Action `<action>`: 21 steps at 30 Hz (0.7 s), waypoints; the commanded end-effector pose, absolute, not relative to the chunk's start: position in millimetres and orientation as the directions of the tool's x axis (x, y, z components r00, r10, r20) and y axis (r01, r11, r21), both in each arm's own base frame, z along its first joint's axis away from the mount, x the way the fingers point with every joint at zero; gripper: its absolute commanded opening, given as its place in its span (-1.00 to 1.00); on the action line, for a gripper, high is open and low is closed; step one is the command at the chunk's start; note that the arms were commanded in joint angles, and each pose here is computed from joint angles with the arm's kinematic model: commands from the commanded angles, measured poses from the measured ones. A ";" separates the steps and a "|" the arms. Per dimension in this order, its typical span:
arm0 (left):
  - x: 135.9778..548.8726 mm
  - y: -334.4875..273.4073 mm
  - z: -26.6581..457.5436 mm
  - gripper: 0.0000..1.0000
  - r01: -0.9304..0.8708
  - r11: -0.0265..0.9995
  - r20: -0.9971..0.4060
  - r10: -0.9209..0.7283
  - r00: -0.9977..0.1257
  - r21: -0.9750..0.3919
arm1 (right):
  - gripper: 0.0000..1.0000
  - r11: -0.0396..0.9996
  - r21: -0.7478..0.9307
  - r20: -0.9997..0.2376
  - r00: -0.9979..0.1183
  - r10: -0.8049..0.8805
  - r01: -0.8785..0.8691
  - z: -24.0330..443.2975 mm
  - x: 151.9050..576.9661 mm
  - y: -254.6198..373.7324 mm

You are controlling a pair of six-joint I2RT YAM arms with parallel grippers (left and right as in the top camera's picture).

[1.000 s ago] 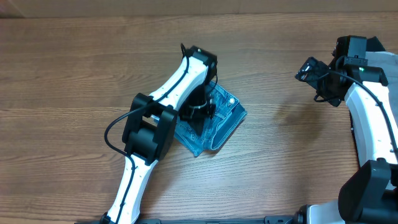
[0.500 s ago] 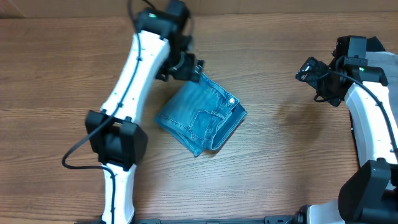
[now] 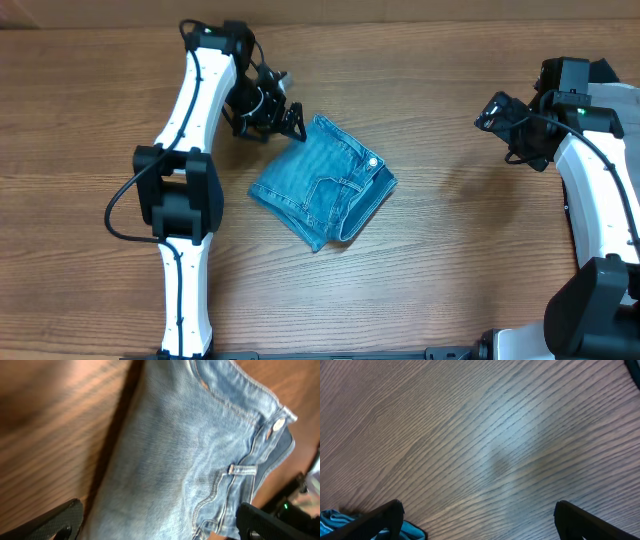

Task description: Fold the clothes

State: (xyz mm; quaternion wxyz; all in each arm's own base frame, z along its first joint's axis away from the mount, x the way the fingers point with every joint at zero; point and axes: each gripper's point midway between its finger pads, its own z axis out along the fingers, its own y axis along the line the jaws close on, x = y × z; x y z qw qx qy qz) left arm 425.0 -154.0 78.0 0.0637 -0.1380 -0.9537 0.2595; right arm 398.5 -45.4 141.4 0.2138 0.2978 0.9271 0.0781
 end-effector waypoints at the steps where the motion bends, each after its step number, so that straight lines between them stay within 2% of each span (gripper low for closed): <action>1: 416.0 -166.2 63.4 1.00 0.266 0.774 0.063 0.366 -0.929 -0.574 | 1.00 0.814 0.268 -0.363 -0.728 0.581 0.516 144.5 400.4 -46.3; 9: 420.9 -135.2 12.8 0.97 0.288 0.865 0.146 0.374 -0.916 -0.412 | 1.00 0.814 0.268 -0.363 -0.728 0.581 0.516 144.5 400.4 -46.3; 19: 406.0 -146.3 -14.7 1.00 0.246 0.847 0.223 0.384 -0.896 -0.471 | 1.00 0.814 0.268 -0.363 -0.728 0.581 0.516 144.5 400.4 -46.3; 20: 405.2 -148.1 -15.1 0.91 0.246 0.846 0.224 0.386 -0.895 -0.473 | 1.00 0.814 0.268 -0.363 -0.728 0.581 0.516 144.5 400.4 -46.3; 21: 404.5 -150.5 -14.8 0.64 0.250 0.844 0.223 0.390 -0.893 -0.475 | 1.00 0.814 0.268 -0.363 -0.728 0.581 0.516 144.5 400.4 -46.3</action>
